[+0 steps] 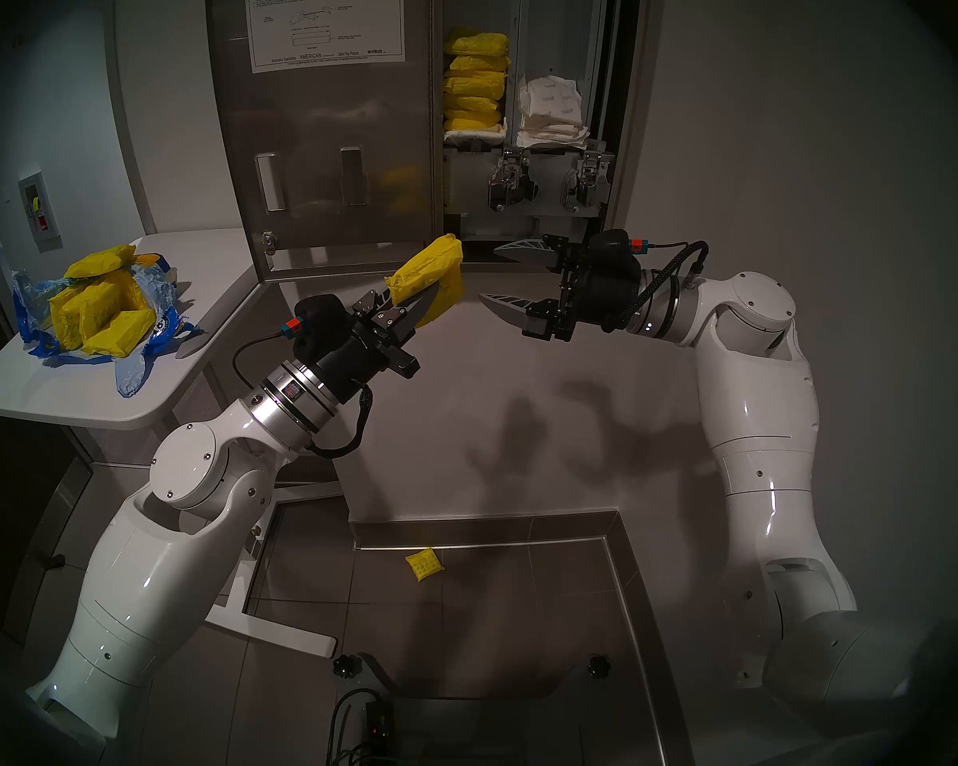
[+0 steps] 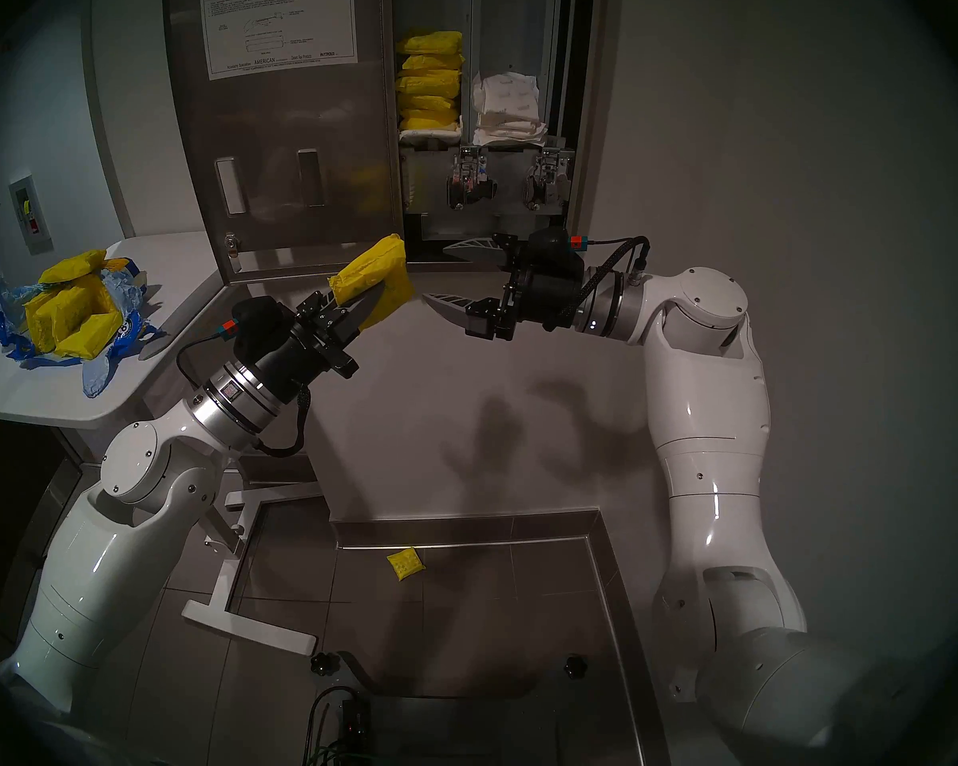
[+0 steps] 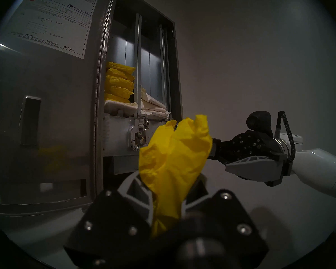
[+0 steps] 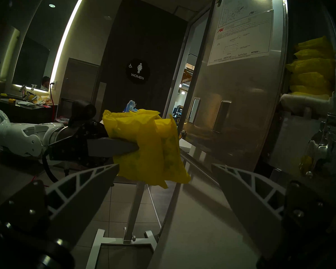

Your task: Open the dispenser door, put the pads inside, close the door

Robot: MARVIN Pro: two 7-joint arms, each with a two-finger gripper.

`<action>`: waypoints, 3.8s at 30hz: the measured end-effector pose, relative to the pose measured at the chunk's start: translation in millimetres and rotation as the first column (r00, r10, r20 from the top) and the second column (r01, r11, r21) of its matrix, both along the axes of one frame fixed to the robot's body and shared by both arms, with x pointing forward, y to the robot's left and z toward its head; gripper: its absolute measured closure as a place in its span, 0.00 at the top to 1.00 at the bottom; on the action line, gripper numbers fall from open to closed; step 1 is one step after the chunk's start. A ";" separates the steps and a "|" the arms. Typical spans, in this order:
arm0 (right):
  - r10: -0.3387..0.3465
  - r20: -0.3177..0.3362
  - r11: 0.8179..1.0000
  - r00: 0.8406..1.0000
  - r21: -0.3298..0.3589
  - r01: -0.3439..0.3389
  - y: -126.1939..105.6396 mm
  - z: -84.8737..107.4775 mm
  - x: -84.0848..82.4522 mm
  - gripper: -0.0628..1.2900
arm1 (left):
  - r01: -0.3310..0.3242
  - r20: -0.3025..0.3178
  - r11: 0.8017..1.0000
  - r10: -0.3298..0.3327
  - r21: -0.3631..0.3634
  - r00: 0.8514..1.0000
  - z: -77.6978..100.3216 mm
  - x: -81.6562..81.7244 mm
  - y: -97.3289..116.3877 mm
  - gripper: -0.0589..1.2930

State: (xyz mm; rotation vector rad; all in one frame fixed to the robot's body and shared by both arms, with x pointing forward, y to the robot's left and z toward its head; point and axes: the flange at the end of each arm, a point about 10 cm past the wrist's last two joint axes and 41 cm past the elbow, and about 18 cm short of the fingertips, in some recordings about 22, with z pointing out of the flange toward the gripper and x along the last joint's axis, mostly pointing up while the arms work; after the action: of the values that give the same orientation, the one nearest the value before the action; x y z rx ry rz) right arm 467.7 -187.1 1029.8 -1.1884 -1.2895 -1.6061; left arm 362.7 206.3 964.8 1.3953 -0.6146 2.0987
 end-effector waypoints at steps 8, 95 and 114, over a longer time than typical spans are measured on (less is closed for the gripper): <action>0.029 -0.009 1.000 1.000 -0.005 -0.029 9.8 -0.1 3.7 0.96 | 0.027 -0.009 1.000 -0.027 -0.005 1.000 -2.5 5.5 -7.5 0.17; 0.099 -0.049 0.994 0.994 -0.046 -0.101 4.3 -7.5 18.9 0.03 | 0.174 0.018 0.984 -0.175 0.038 0.984 -8.9 24.1 -7.5 0.14; 0.118 -0.058 0.992 0.991 -0.030 -0.119 6.8 -10.3 17.8 0.03 | 0.148 0.006 0.988 -0.148 0.050 0.989 -10.8 22.3 -14.8 0.38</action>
State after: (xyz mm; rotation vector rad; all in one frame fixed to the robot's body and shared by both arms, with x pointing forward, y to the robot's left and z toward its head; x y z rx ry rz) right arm 485.5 -180.3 1019.5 -1.1469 -1.3303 -1.4616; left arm 385.0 191.5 954.1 1.3238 -0.7553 1.9865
